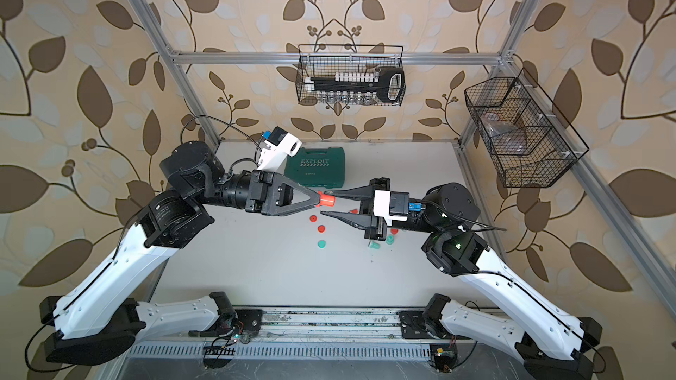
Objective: Close the stamp cap
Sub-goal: Pick up the stamp from the center of the board, then move the cover to the center of the board.
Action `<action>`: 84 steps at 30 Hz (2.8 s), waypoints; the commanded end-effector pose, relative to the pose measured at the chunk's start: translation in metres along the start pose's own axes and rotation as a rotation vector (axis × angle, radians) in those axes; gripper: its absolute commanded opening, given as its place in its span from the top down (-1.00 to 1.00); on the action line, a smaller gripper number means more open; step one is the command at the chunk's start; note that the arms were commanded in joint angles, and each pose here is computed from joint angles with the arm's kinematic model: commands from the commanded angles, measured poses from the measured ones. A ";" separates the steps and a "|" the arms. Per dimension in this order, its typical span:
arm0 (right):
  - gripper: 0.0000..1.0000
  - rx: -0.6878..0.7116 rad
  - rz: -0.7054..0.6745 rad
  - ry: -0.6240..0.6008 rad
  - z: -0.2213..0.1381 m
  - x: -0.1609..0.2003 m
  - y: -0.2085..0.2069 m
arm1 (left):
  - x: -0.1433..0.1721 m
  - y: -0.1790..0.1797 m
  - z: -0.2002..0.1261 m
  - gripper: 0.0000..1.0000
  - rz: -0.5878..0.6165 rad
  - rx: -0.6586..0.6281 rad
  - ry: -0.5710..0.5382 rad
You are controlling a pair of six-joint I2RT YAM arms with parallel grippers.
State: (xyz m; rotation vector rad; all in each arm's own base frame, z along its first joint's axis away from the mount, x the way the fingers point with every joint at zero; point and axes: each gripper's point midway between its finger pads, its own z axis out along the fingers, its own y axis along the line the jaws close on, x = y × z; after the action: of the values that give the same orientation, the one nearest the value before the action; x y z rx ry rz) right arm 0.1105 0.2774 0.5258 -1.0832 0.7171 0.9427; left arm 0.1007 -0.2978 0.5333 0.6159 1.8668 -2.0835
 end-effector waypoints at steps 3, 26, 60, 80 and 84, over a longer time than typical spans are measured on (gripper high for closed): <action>0.51 -0.019 -0.011 -0.040 0.002 -0.018 0.003 | 0.001 -0.016 -0.003 0.78 0.056 0.049 -0.008; 0.93 -0.020 -0.009 0.004 0.008 -0.009 0.005 | 0.000 -0.017 -0.003 0.80 0.052 0.056 -0.019; 1.00 0.712 0.454 0.824 -0.083 0.180 -0.055 | 0.022 0.247 -0.125 -0.06 0.014 -1.246 -0.153; 1.00 0.962 0.580 0.906 -0.170 0.196 -0.080 | 0.057 0.472 -0.094 0.96 -0.155 -1.568 0.346; 1.00 0.964 0.570 0.914 -0.176 0.195 -0.079 | 0.056 0.495 -0.092 1.00 -0.182 -1.572 0.363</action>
State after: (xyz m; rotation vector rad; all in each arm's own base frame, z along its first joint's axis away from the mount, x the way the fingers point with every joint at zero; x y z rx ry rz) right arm 0.2647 0.1549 0.3447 -0.3394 2.0219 0.3860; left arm 0.2826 -0.2608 0.0614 0.3276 2.9956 -0.0335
